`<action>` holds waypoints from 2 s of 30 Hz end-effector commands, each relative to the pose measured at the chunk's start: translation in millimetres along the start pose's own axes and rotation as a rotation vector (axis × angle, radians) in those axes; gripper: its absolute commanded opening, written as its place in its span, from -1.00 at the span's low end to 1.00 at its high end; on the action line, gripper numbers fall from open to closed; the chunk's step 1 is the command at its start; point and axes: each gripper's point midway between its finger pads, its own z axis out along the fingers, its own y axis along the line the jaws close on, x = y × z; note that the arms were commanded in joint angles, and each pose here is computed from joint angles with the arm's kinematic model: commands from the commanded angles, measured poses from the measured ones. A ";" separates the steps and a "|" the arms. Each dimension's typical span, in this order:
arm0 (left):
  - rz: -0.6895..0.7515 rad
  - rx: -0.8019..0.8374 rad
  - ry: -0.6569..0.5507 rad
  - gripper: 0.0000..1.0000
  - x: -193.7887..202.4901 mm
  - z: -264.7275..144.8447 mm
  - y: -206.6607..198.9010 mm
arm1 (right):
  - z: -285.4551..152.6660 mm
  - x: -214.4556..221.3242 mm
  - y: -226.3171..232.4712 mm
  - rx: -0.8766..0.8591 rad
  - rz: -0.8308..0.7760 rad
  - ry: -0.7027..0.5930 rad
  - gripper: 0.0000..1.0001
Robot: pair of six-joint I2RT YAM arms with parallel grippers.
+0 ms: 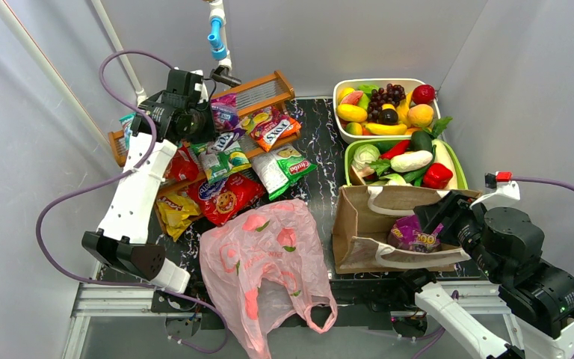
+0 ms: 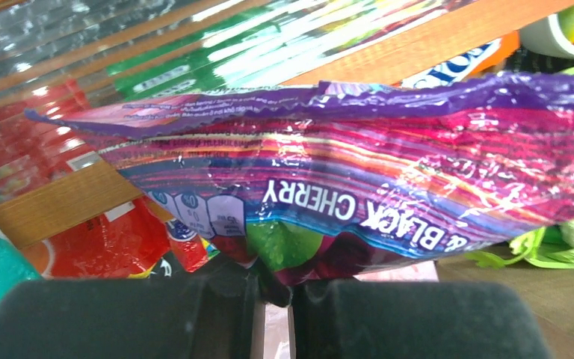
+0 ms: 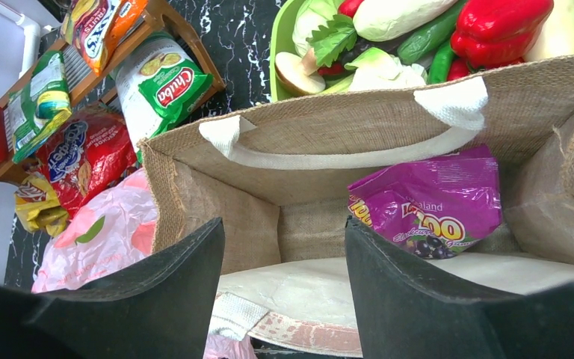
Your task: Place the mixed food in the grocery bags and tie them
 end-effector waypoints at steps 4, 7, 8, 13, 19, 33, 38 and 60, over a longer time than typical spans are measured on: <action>-0.054 0.195 -0.107 -1.00 -24.3 -49.8 -29.7 | -0.4 -11.4 5.9 -0.018 0.016 -0.042 0.33; -0.025 0.315 -0.122 -1.00 -27.6 -70.5 -49.7 | -2.2 -14.4 8.6 -0.033 0.013 -0.051 0.34; -0.004 0.360 -0.123 -1.00 -27.6 -77.3 -58.0 | -3.4 -15.7 10.3 -0.044 0.009 -0.055 0.35; 0.119 0.478 -0.142 -1.00 -22.3 -101.4 -93.0 | -11.2 -25.3 23.7 -0.127 0.007 -0.095 0.36; 0.213 0.647 -0.132 -1.00 -9.7 -127.3 -137.9 | -27.6 -35.3 57.7 -0.331 -0.025 -0.132 0.41; 0.344 0.867 -0.070 -1.00 28.1 -145.2 -207.1 | -59.0 -42.3 122.2 -0.701 0.001 -0.121 0.66; 0.358 0.935 -0.050 -1.00 40.2 -150.6 -227.8 | -65.6 -49.1 141.9 -0.810 -0.013 -0.141 0.69; 0.371 1.132 0.056 -1.00 98.8 -176.6 -300.3 | -12.4 -62.3 172.6 -0.808 -0.141 -0.133 0.69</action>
